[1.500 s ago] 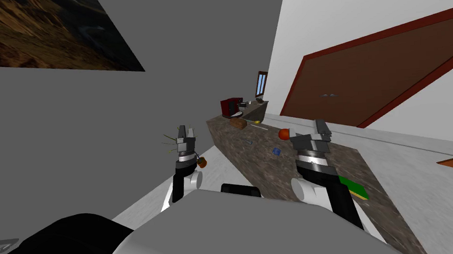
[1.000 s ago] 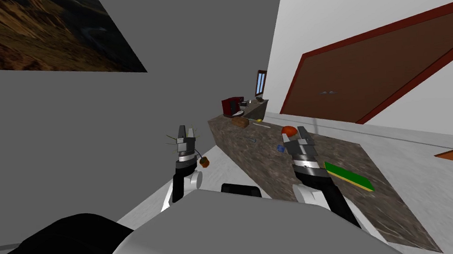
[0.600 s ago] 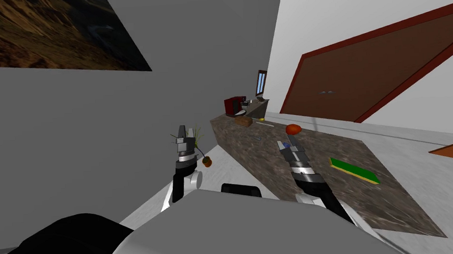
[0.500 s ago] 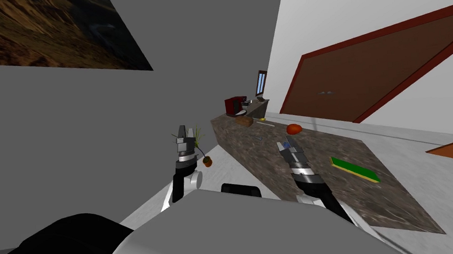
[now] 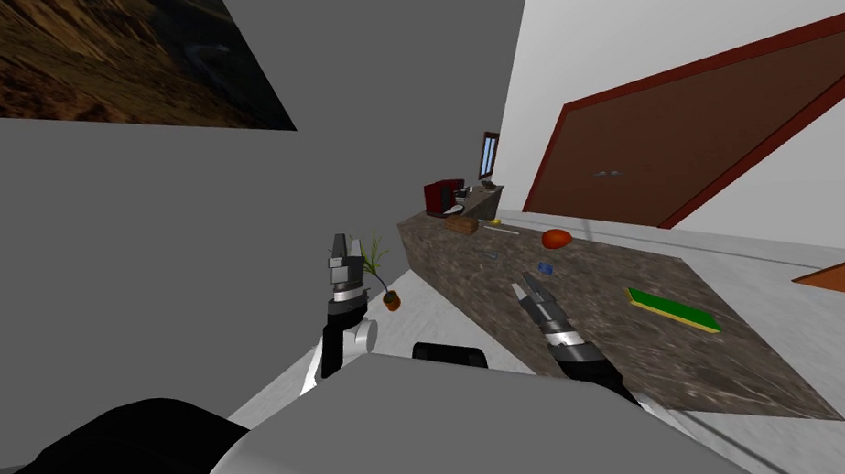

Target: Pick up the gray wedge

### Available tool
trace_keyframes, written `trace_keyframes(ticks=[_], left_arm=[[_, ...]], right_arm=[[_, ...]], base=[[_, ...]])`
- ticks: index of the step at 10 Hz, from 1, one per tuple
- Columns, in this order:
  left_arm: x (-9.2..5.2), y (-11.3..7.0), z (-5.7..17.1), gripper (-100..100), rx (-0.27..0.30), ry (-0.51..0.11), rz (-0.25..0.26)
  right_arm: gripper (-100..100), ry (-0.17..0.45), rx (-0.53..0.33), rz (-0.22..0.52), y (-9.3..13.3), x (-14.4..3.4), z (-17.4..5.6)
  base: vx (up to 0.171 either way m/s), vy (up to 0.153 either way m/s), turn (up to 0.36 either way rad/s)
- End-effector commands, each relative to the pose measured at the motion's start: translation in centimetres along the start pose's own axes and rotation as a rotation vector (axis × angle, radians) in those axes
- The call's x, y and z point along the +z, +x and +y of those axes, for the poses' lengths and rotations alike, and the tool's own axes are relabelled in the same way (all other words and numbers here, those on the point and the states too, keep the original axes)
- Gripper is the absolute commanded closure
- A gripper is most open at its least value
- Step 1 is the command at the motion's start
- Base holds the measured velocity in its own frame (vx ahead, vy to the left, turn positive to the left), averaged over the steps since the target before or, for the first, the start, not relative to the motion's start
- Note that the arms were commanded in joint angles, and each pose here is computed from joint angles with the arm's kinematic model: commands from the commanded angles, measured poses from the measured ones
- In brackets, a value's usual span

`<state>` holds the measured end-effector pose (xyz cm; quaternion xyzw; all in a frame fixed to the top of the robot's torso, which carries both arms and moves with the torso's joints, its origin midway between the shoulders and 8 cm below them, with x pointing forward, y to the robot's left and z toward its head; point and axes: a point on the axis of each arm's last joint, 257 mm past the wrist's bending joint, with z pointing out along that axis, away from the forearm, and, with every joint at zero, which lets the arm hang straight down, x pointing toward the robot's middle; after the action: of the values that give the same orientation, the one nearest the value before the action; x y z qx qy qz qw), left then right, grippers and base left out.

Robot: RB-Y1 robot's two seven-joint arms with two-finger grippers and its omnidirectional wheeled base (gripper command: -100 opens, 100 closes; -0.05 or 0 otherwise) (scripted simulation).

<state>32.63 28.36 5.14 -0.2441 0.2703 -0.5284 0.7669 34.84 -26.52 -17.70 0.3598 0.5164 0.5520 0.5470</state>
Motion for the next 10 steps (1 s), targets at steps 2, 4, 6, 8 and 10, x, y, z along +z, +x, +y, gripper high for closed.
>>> trace_keyframes(ticks=[2,4,6,8,10], left_arm=[[0.0,0.0,0.0,0,0.000,0.000,0.000],[0.0,0.0,0.0,0,0.000,0.000,0.000],[0.0,0.0,0.0,0,0.000,0.000,0.000],[0.0,0.0,0.0,0,0.000,0.000,0.000],[0.0,0.0,0.0,0,0.000,0.000,0.000]], right_arm=[[-100,0.090,-0.027,0.070,1.2,-2.3,-3.5],[-100,0.106,-0.029,0.069,1.1,-2.6,-4.2],[-100,0.233,-0.059,0.157,2.6,-6.9,-8.5],[-100,0.319,-0.084,0.210,2.9,-10.0,-11.4],[-100,0.403,-0.111,0.267,3.1,-13.4,-13.7]], base=[[-0.018,0.118,-0.006],[-0.016,0.087,-0.004],[-0.007,0.139,0.021],[-0.010,0.171,0.013],[0.005,0.128,0.019]])
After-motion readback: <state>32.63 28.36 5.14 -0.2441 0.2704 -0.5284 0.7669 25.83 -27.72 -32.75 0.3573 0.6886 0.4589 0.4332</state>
